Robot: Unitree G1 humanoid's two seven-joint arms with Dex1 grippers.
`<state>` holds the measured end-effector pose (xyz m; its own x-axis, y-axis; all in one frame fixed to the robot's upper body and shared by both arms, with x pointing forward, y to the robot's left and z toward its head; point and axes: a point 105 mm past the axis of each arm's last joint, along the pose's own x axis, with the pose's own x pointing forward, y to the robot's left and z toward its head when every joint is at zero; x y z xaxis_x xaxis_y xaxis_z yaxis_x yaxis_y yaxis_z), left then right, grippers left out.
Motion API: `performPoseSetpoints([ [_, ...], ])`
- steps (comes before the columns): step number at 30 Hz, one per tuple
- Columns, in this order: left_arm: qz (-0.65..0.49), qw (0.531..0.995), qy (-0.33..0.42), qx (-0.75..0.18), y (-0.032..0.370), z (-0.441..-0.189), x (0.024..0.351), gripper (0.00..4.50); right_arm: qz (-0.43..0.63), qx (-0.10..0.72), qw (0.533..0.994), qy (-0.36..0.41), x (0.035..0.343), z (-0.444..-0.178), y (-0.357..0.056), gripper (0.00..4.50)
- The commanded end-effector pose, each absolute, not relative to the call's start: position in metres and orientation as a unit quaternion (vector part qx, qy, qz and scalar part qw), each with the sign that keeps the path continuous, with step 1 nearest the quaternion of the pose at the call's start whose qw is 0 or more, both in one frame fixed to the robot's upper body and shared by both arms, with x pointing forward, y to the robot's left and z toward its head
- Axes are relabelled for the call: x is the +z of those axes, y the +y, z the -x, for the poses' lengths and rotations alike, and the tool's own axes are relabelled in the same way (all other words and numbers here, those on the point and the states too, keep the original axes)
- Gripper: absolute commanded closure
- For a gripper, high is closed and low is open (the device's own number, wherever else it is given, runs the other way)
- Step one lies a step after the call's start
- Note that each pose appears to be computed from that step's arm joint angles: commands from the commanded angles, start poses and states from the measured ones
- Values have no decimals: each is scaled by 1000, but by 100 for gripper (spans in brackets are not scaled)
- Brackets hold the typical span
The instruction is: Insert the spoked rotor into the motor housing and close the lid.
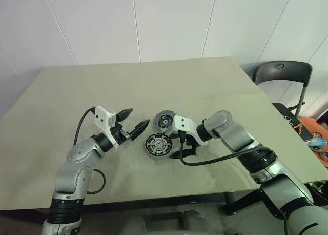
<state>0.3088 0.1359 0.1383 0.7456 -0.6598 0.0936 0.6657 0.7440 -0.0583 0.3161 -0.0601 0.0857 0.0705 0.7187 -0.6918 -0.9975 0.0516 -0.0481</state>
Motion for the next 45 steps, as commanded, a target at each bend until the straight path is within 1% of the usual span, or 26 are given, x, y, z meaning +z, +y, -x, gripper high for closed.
performPoseSetpoints([
  [1, 34, 930, -57, -360, 136, -310, 148, 0, 304, 627, 678, 236, 91, -320, -54, 26],
  [7, 35, 930, -54, -362, 136, -310, 143, 0, 349, 607, 672, 242, 80, -324, -60, 26],
  [12, 35, 929, -54, -364, 136, -311, 142, 0, 389, 601, 659, 232, 78, -326, -59, 26],
  [15, 35, 929, -54, -364, 135, -311, 141, 0, 415, 606, 642, 223, 78, -325, -59, 78],
  [17, 35, 928, -55, -366, 133, -311, 141, 0, 421, 613, 634, 213, 79, -324, -56, 142],
  [21, 34, 928, -56, -368, 132, -312, 142, 0, 428, 608, 638, 200, 84, -329, -51, 268],
  [32, 33, 928, -55, -368, 134, -313, 138, 0, 428, 614, 633, 195, 84, -328, -48, 268],
  [35, 33, 928, -55, -368, 134, -314, 136, 0, 424, 626, 626, 193, 84, -323, -48, 329],
  [36, 33, 927, -55, -368, 135, -314, 136, 0, 423, 628, 624, 193, 84, -322, -47, 355],
  [37, 33, 927, -55, -369, 134, -314, 136, 0, 424, 627, 624, 192, 84, -322, -47, 394],
  [39, 32, 927, -56, -369, 134, -314, 137, 0, 428, 622, 628, 187, 86, -325, -46, 443],
  [45, 32, 926, -56, -371, 132, -314, 137, 0, 438, 623, 622, 181, 89, -328, -43, 444],
])
